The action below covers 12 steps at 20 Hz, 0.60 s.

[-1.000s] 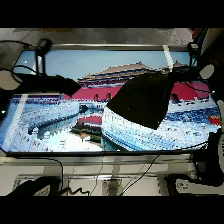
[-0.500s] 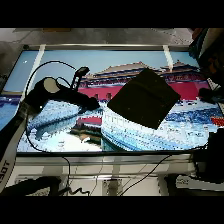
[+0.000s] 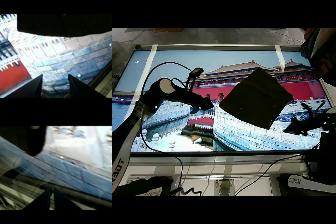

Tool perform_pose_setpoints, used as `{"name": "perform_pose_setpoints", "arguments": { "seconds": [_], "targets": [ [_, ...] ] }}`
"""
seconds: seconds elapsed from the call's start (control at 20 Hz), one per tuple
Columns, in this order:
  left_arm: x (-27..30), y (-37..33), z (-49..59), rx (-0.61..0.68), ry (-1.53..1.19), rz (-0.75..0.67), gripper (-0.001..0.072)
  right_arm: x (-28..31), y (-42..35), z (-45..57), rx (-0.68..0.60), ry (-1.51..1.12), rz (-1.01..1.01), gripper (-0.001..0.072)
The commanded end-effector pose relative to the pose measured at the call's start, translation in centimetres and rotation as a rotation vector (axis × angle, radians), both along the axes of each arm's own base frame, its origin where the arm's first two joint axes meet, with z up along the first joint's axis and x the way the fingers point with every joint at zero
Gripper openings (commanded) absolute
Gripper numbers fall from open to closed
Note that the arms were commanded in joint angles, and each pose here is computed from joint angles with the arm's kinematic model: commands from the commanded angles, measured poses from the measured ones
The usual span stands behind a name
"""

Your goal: Fold the clothes and pants, and hang the long-sleeved shirts on hangers.

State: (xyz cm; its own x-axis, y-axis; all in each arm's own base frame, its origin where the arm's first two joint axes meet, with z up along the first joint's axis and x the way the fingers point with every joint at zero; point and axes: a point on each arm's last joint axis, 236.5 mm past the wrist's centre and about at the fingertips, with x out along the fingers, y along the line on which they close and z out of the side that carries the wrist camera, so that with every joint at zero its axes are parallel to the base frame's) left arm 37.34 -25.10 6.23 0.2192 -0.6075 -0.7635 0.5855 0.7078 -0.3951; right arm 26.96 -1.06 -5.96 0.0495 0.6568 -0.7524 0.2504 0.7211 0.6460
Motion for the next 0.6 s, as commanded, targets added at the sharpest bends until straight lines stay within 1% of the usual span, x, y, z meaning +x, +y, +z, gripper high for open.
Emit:
{"name": "perform_pose_setpoints", "arguments": {
  "seconds": [0.0,0.05,0.25,0.35,0.4,0.55],
  "targets": [
    [0.4,0.0,0.1,-0.003,-0.014,0.011,0.0361,3.3,4.6,-0.7,0.14,-0.135,-0.146,0.0466],
    [0.5,0.0,0.1,-0.004,-0.018,0.014,0.0361,3.9,4.8,-1.4,0.107,-0.129,-0.17,0.0579],
    [1.1,0.0,0.3,-0.01,-0.038,0.028,0.0361,5.8,6.8,-3.0,0.009,-0.107,-0.21,0.0579],
    [1.2,0.0,0.3,-0.011,-0.042,0.031,0.0361,6.1,6.9,-4.6,-0.06,-0.014,-0.311,0.0551],
    [1.2,0.0,0.3,-0.011,-0.042,0.031,0.0361,5.9,7.0,-5.2,-0.084,0.022,-0.336,0.0551],
    [1.2,0.0,0.3,-0.01,-0.042,0.031,0.0361,6.6,6.8,-4.8,-0.094,-0.001,-0.329,0.055]
  ]
}}
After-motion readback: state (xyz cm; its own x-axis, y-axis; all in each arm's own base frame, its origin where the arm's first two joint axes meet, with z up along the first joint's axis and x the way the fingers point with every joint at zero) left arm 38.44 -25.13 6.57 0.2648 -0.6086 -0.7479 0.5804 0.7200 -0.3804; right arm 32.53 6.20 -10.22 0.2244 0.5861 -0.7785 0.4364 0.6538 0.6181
